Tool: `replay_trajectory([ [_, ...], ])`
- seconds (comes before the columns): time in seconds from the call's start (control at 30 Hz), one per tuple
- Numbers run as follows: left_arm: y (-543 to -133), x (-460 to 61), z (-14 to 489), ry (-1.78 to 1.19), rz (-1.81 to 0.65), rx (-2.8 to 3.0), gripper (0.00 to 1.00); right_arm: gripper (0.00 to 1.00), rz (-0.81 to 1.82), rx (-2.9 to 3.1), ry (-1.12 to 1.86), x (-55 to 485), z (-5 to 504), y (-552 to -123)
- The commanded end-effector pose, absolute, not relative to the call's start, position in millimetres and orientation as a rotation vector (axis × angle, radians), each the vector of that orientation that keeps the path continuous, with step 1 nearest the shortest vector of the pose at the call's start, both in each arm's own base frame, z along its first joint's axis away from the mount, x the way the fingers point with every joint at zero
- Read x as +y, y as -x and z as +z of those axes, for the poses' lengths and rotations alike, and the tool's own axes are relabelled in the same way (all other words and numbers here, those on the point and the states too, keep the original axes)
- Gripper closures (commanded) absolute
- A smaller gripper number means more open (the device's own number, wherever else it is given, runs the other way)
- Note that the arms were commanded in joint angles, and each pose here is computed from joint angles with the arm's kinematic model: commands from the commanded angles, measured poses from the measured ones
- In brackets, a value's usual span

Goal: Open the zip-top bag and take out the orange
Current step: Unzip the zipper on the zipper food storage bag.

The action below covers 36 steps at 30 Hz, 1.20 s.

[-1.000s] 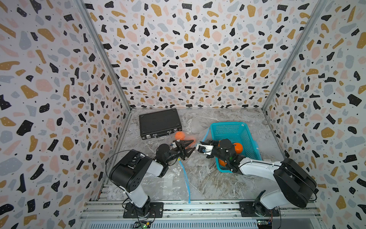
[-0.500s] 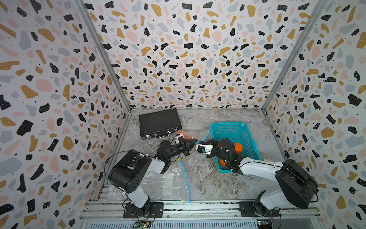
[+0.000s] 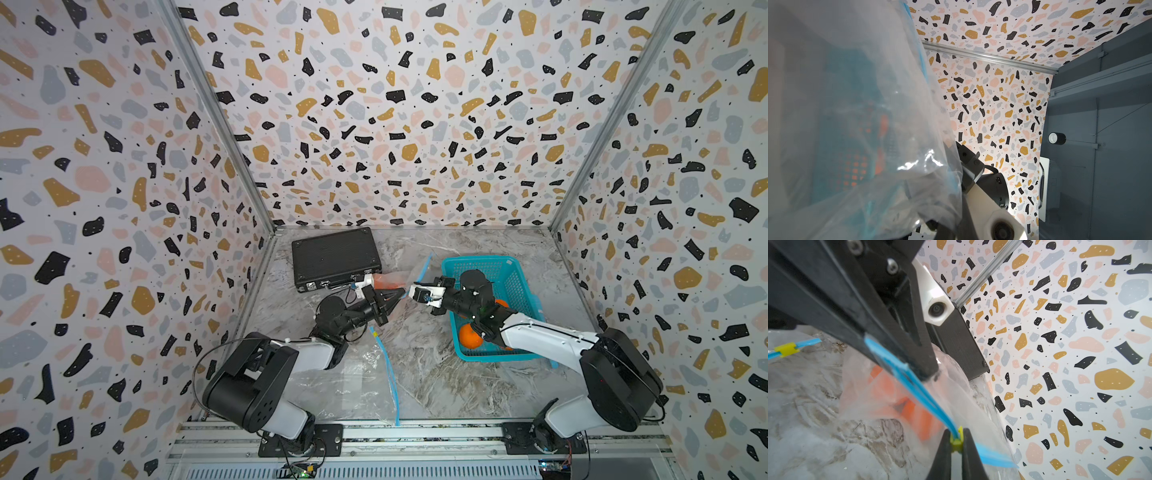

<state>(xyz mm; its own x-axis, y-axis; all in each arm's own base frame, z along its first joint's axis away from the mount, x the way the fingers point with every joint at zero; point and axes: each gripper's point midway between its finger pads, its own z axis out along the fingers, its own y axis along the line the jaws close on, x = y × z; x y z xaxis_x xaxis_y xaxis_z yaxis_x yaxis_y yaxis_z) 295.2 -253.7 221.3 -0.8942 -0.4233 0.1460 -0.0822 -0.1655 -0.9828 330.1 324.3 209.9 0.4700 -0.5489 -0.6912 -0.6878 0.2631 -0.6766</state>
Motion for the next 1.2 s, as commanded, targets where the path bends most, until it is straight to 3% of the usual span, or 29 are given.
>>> replay_trajectory([
  [0.0, -269.8, -253.7, 251.0, 0.325, -2.214, 1.799, 1.0, 1.0, 0.027, 1.318, 1.353, 297.0, 203.9, -358.8],
  [0.83, -253.3, -196.6, 242.1, 0.392, -2.111, 1.727, 1.0, 1.0, -0.065, 1.593, 1.171, 250.5, 192.4, -497.1],
  [1.17, -261.3, -207.4, 226.7, 0.267, -2.007, 1.849, 1.0, 1.0, 0.283, 1.589, 1.098, 278.0, 225.5, -464.3],
])
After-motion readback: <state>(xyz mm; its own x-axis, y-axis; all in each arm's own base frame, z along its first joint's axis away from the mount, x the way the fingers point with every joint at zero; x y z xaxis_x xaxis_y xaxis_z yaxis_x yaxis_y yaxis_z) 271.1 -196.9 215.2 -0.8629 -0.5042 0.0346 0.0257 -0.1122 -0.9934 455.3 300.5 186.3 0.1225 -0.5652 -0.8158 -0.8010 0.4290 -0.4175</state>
